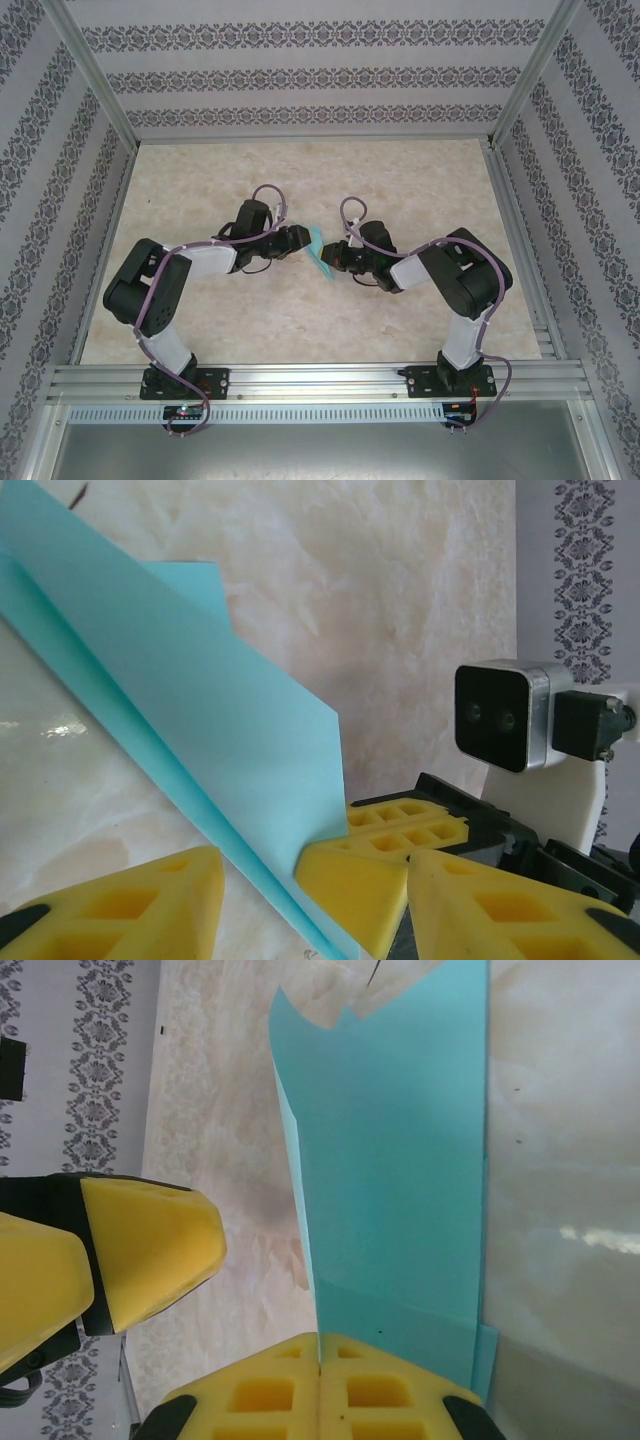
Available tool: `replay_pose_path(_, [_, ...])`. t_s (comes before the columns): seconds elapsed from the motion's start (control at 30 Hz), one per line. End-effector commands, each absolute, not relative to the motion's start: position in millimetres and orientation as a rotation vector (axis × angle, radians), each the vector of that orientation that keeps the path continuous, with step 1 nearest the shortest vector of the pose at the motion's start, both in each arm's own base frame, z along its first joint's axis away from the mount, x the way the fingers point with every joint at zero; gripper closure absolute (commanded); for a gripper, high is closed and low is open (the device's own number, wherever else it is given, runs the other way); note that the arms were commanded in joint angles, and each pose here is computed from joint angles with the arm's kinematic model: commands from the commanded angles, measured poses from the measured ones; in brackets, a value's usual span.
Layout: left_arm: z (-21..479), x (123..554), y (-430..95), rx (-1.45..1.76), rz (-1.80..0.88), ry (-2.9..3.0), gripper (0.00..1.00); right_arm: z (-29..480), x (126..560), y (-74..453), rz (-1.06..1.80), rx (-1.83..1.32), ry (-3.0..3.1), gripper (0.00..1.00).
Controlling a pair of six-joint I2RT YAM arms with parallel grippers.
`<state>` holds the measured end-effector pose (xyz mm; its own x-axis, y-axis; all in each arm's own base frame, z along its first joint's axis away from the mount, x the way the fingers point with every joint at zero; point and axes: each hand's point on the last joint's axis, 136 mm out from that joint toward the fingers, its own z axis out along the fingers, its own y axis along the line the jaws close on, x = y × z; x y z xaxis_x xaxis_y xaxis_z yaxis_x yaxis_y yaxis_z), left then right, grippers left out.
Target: Fold a paper plane with a square sheet of paper (pick it up from the middle)
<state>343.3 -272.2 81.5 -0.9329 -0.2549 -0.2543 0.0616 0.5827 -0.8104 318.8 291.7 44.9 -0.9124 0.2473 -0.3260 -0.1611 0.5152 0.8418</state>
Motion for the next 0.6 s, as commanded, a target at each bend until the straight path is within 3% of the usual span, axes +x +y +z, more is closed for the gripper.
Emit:
replay_pose_path(0.0, [85.8, 348.6, -283.8, -0.063, -1.298, 2.421, 0.50, 47.5, 318.9, 288.9, 1.422, 0.095, 2.320, 1.00])
replay_pose_path(0.57, [74.6, 349.3, -293.8, -0.019, -1.304, 2.439, 0.52, 30.6, 311.5, 280.5, 1.450, 0.166, 2.393, 1.00])
